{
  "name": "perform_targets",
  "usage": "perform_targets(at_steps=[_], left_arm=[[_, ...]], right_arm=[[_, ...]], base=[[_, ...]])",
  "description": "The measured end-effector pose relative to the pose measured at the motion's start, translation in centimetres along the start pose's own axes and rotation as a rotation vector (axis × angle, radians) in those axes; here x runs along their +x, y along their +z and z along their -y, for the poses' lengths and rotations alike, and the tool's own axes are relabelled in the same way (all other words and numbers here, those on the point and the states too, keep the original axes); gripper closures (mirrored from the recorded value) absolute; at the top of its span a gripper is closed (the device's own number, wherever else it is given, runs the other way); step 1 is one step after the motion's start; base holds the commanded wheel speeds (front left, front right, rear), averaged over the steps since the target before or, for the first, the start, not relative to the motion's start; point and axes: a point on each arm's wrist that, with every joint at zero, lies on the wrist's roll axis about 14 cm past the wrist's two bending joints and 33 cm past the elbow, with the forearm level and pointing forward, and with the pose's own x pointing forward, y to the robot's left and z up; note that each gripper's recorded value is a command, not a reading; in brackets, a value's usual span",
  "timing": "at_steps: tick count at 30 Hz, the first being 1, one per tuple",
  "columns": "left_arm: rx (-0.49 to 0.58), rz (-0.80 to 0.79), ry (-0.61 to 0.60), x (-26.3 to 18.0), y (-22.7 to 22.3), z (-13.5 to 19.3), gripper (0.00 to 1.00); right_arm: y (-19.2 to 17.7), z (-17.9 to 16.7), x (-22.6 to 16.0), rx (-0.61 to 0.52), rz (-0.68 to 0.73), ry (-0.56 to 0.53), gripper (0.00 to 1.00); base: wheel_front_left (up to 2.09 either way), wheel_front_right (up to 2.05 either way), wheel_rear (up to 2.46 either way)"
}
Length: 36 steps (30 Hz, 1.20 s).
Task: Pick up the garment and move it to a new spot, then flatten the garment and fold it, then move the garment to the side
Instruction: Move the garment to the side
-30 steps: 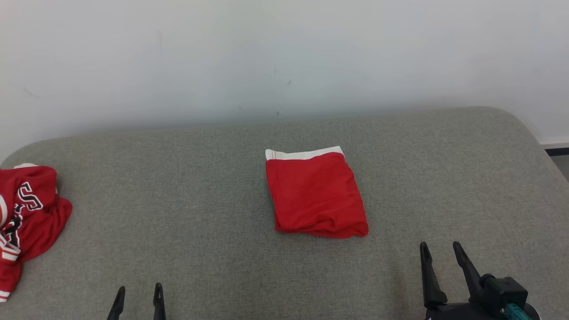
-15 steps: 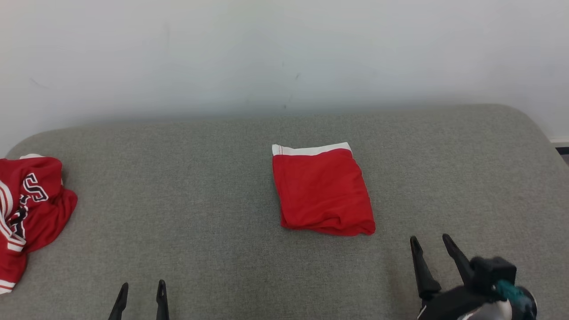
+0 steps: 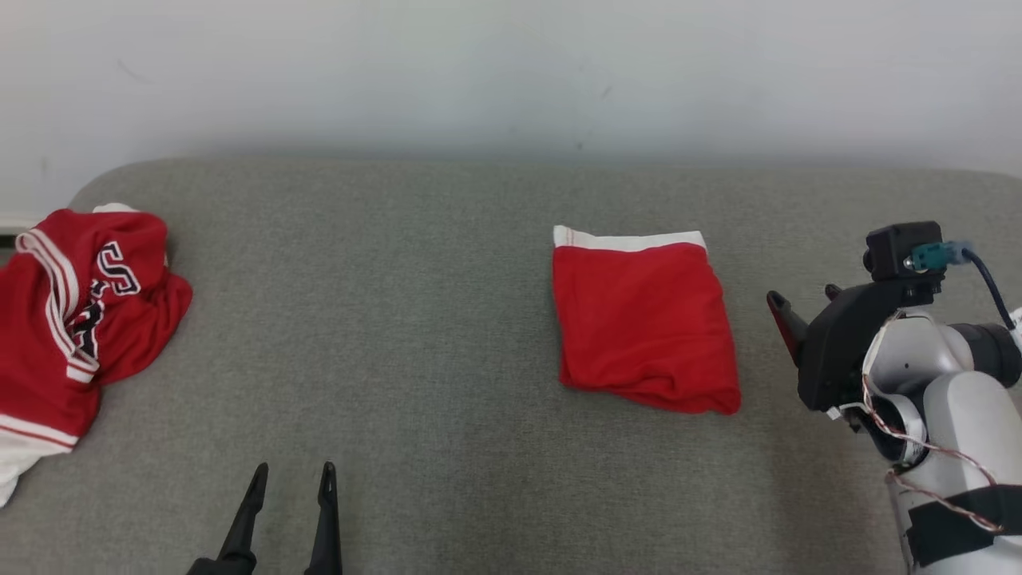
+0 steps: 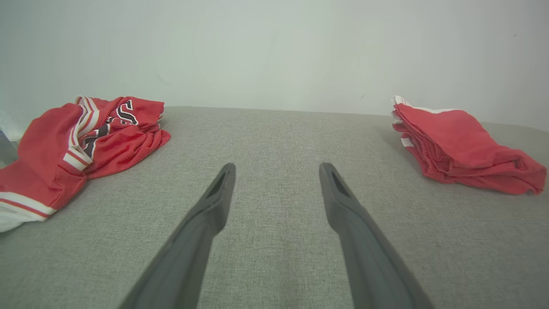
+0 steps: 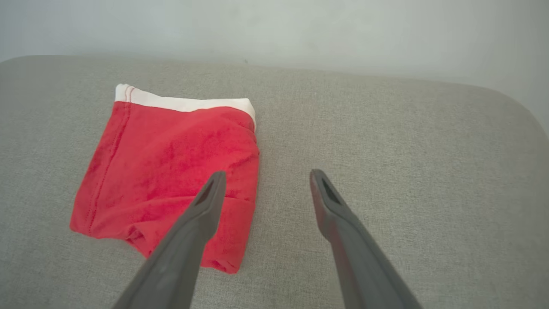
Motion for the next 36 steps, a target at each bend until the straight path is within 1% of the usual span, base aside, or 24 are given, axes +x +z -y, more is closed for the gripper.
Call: perform_targets(at_steps=[4,8,11,14,16,17,18,19,20,21,22,23,24,25,31,34,36], left_arm=[[-0.007,-0.015,0.034,-0.3,-0.4,-0.8,0.00],[-0.018,-0.033,0.076,-0.8,-0.9,-1.8,0.00],[-0.021,-0.043,0.104,-1.0,-1.2,-2.5,0.00],[-0.023,-0.060,0.130,-1.2,-1.6,-3.1,0.00],[-0.024,-0.069,0.141,-1.2,-1.9,-3.3,0.00],[-0.023,-0.081,0.154,-1.4,-2.2,-3.7,0.00],[-0.023,-0.088,0.160,-1.5,-2.4,-3.8,0.00],[-0.024,-0.095,0.162,-1.5,-2.6,-3.8,0.00],[-0.024,-0.101,0.163,-1.6,-2.8,-3.8,0.00],[-0.023,-0.104,0.165,-1.5,-2.8,-3.8,0.00],[-0.022,-0.106,0.164,-1.4,-2.9,-3.8,0.00],[-0.022,-0.105,0.161,-1.3,-2.9,-3.8,0.00],[-0.022,-0.103,0.156,-1.1,-2.9,-3.7,0.00],[-0.021,-0.101,0.147,-0.9,-2.8,-3.6,0.00],[-0.018,-0.093,0.098,0.6,-2.8,-2.4,0.00],[-0.017,-0.081,0.052,1.8,-2.6,-1.2,0.00],[-0.023,-0.066,0.008,2.8,-2.3,-0.1,0.00]], right_arm=[[-1.0,-0.3,2.7,-0.001,-0.128,0.003,0.00],[-1.6,-0.7,5.2,0.006,-0.193,-0.001,0.00],[-2.8,-1.2,6.9,0.016,-0.250,-0.003,0.00],[-4.8,-1.9,8.3,0.023,-0.334,-0.004,0.00],[-6.4,-3.0,9.0,0.036,-0.396,0.016,0.00],[-8.0,-3.8,9.5,0.030,-0.456,0.026,0.00],[-8.4,-4.1,9.7,0.027,-0.470,0.027,0.00],[-8.5,-4.2,10.0,0.030,-0.478,0.029,0.02],[-8.8,-4.5,10.1,0.032,-0.486,0.031,0.10],[-9.0,-4.7,10.3,0.032,-0.493,0.034,0.20],[-9.2,-4.8,10.4,0.033,-0.498,0.035,0.43],[-9.3,-4.9,10.4,0.030,-0.501,0.033,0.59],[-9.3,-5.0,10.4,0.028,-0.501,0.034,0.88],[-9.2,-5.0,10.4,0.030,-0.494,0.033,1.00],[-8.6,-4.0,9.9,0.016,-0.454,0.017,1.00],[-8.5,-2.6,9.4,0.003,-0.443,-0.002,1.00],[-8.7,-1.1,8.9,-0.018,-0.445,-0.028,1.00]], base=[[0.00,0.00,0.00],[0.00,0.00,0.00],[0.00,0.00,0.00],[0.00,0.00,0.00],[0.00,0.00,0.00],[0.00,0.00,0.00],[0.00,0.00,0.00],[0.00,0.00,0.00],[0.00,0.00,0.00],[0.00,0.00,0.00],[0.00,0.00,0.00],[0.00,0.00,0.00],[0.00,0.00,0.00],[0.00,0.00,0.00],[0.00,0.00,0.00],[0.00,0.00,0.00],[0.00,0.00,0.00]])
